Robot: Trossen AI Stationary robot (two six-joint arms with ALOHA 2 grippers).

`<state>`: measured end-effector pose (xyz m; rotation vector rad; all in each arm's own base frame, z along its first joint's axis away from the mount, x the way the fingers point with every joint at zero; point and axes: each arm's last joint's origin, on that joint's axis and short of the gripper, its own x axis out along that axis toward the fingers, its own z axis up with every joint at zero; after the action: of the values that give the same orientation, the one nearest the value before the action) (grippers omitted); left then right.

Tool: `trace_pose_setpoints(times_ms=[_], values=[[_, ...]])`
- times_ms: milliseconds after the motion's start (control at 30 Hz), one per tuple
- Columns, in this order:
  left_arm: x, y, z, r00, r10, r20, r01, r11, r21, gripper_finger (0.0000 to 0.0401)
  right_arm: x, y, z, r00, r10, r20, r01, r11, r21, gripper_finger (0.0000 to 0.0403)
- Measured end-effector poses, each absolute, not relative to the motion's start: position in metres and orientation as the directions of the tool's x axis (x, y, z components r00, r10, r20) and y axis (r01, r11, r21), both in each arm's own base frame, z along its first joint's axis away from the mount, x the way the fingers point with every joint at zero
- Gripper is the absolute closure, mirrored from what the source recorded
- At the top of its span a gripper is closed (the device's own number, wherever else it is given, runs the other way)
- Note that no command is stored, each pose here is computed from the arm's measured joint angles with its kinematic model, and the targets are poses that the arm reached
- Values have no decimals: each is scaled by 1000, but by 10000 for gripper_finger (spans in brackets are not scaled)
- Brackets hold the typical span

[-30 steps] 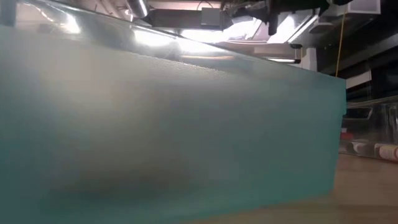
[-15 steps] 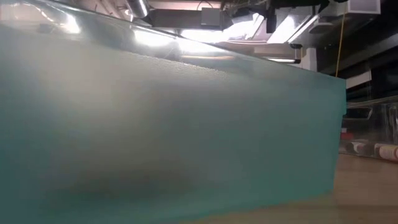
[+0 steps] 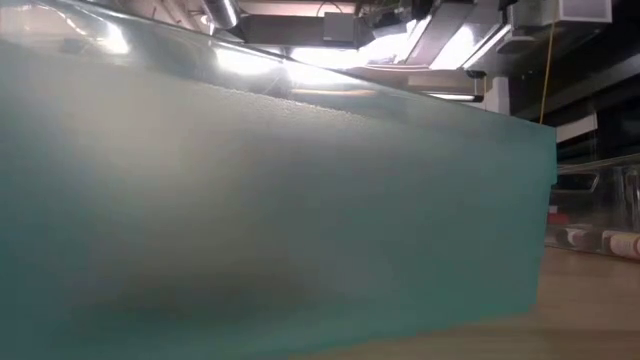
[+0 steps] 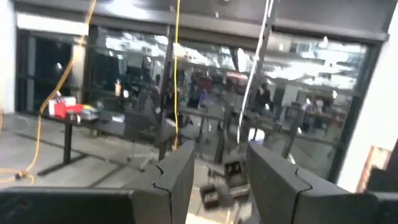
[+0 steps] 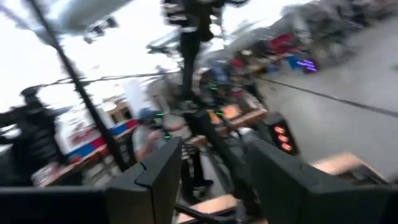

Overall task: Pick & Place Food Item
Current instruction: Return to Home Position

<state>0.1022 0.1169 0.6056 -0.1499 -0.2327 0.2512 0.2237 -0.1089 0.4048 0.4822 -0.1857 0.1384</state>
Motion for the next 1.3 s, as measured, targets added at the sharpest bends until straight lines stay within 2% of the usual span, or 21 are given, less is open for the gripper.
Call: trace_pose_setpoints(times_ms=[267,333,467,533,667,767,900,1067,1167,1300], values=[[83,93,592,983,169,66,-166,985,-41,260,226,-96,408,948,223,226,-291,896,337,218],[77,85,590,975,217,50,-215,976,-37,260,222,-90,412,933,276,232,-334,903,270,218],[55,57,590,916,395,67,-397,918,16,260,199,-78,426,895,366,254,-410,900,147,218],[46,44,590,901,425,85,-428,904,24,260,183,-73,429,887,377,266,-416,903,109,218],[36,28,577,892,445,80,-443,896,-33,260,142,-60,418,891,337,305,-367,929,46,218],[29,20,557,879,470,75,-464,882,-88,260,120,-53,392,909,260,325,-299,951,76,218],[26,13,527,879,428,210,-411,903,-123,260,109,-49,350,921,154,359,-219,965,148,218],[24,12,472,838,450,309,-412,893,-183,260,95,-41,316,849,130,512,-216,970,113,218],[19,8,438,802,513,307,-463,858,-224,260,97,-43,293,857,67,511,-172,972,161,218],[14,4,401,764,576,291,-523,817,-245,260,103,-48,267,899,-9,437,-108,965,241,218]])
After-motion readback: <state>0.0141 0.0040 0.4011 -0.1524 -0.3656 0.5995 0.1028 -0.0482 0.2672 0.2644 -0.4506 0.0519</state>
